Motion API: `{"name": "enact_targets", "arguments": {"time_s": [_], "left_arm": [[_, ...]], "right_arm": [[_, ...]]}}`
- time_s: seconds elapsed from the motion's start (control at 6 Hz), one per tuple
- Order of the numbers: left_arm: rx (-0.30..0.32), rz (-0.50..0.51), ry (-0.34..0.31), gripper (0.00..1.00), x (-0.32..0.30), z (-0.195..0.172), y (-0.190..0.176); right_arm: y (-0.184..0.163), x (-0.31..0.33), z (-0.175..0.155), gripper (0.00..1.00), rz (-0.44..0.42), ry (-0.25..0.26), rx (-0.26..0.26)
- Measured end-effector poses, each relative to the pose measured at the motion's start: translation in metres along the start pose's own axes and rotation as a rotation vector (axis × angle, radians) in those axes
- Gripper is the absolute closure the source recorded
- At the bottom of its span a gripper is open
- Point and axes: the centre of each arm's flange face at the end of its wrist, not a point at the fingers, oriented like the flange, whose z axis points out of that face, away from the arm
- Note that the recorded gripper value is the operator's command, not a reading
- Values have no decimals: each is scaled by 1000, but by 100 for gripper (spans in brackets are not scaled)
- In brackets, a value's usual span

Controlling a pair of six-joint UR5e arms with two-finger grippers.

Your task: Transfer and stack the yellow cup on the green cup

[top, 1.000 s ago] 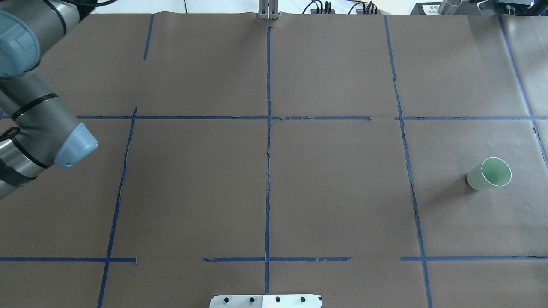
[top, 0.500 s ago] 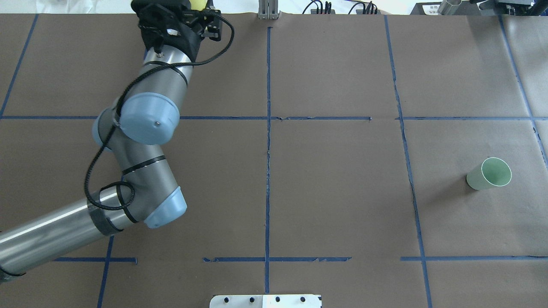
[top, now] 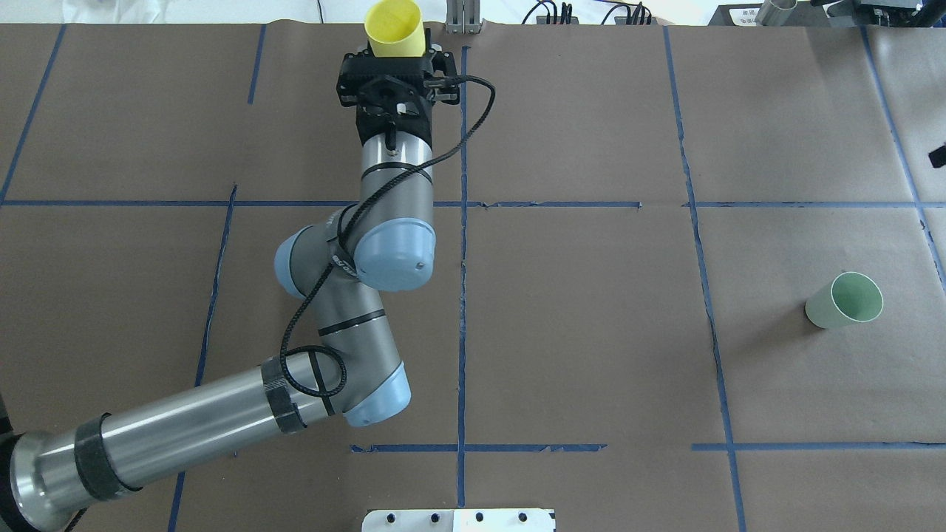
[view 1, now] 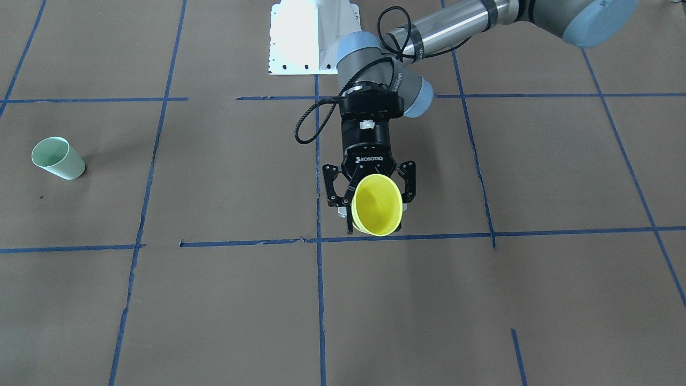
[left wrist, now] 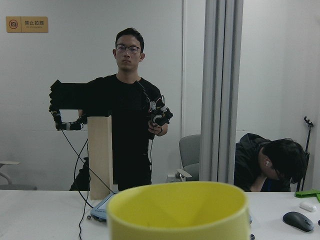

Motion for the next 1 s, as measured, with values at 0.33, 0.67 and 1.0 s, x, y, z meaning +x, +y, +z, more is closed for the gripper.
{"name": "enact_targets", "arguments": {"time_s": [0.33, 0.67, 1.0], "left_arm": [[-8, 12, -20, 54, 31, -20, 18], [-27, 20, -12, 54, 39, -30, 33], [-43, 23, 1, 54, 45, -41, 41]], "right_arm": [[-40, -137, -22, 0, 86, -28, -18], [-62, -241, -17, 0, 125, -41, -29], [-115, -348, -7, 1, 150, -15, -41]]}}
